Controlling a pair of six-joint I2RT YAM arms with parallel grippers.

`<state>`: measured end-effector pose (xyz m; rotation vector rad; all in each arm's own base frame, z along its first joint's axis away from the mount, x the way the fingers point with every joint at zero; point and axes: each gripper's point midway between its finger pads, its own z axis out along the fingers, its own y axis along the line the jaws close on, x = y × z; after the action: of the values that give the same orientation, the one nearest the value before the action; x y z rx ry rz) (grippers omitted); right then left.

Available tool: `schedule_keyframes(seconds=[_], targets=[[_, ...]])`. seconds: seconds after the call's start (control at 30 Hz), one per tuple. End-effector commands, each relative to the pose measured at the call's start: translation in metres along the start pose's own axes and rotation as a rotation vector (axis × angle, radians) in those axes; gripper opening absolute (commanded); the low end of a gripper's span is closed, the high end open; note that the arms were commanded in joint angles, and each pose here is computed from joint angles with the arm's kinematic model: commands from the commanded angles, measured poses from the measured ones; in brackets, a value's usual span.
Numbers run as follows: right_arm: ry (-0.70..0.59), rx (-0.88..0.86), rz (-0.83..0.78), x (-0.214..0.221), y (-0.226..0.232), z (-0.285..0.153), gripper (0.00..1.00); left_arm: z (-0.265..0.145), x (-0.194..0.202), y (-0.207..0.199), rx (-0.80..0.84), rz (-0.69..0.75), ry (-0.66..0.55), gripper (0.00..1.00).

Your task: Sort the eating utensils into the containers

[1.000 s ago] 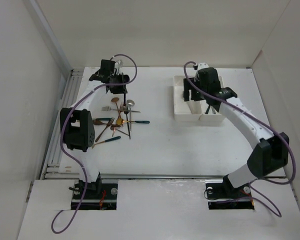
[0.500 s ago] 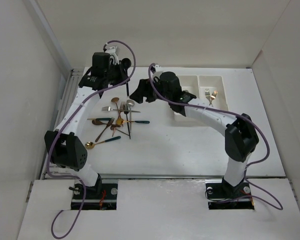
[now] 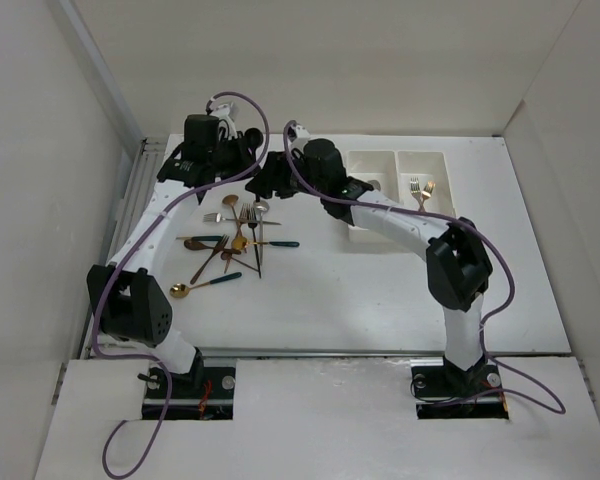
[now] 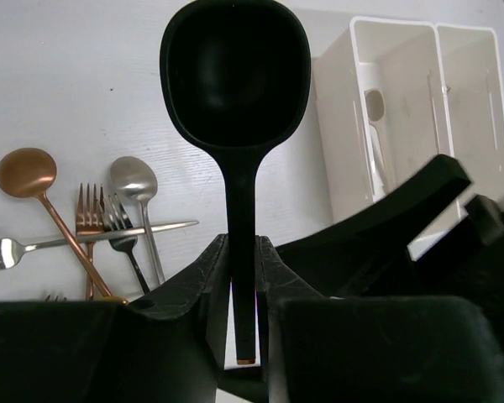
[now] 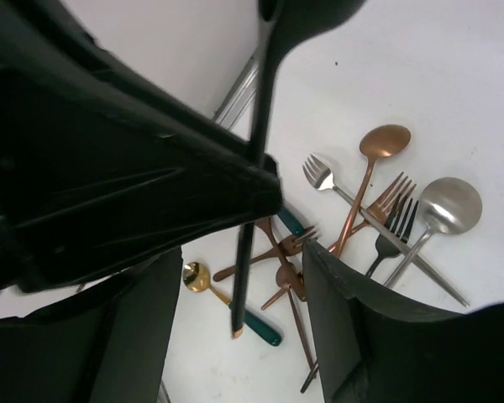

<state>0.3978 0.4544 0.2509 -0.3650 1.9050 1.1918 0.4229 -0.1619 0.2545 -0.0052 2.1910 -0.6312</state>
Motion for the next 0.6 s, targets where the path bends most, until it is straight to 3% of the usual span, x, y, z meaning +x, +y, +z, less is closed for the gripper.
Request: schedule_keyframes(seconds=[0.0,0.1,0.13,0.17,0.27,0.33,0.37,0.4,0.47,0.53,0.57], targets=[[-0.06,-0.055,0.008,-0.019,0.016,0.01,0.64,-0.023,-0.025,-0.024,0.08,0.009,-0.086,0.0],[-0.068,-0.061,0.016,-0.023,0.019,0.009,0.56,-0.025,-0.027,-0.03,0.104,0.004,-0.084,0.0],[-0.068,-0.061,0.016,-0.021,0.017,0.012,0.49,-0.025,-0.027,-0.03,0.104,0.004,-0.084,0.0],[-0.086,-0.074,0.009,-0.028,0.022,0.012,0.26,-0.023,-0.022,-0.027,0.099,0.0,-0.072,0.0],[-0.102,-0.086,0.012,-0.032,0.025,0.012,0.0,-0.019,-0.013,-0.023,0.09,-0.007,-0.05,0.0],[-0.107,-0.063,0.016,-0.03,0.019,0.013,0.0,-0.016,-0.011,-0.02,0.086,0.017,-0.043,0.01],[-0.118,-0.058,0.016,-0.036,0.017,0.006,0.0,-0.017,-0.016,-0.02,0.08,0.034,-0.058,0.11],[-0.12,-0.028,0.024,-0.035,0.005,0.002,0.0,-0.017,-0.016,-0.018,0.079,0.063,-0.059,0.47],[-0.148,-0.003,0.026,-0.048,-0.002,-0.012,0.0,-0.015,-0.019,-0.015,0.064,0.097,-0.067,0.79],[-0.159,0.077,0.049,-0.051,-0.04,-0.031,0.0,-0.012,-0.021,-0.005,0.014,0.125,-0.071,1.0],[-0.167,0.114,0.059,-0.054,-0.054,-0.042,0.0,-0.011,-0.025,0.0,-0.007,0.169,-0.075,1.0]])
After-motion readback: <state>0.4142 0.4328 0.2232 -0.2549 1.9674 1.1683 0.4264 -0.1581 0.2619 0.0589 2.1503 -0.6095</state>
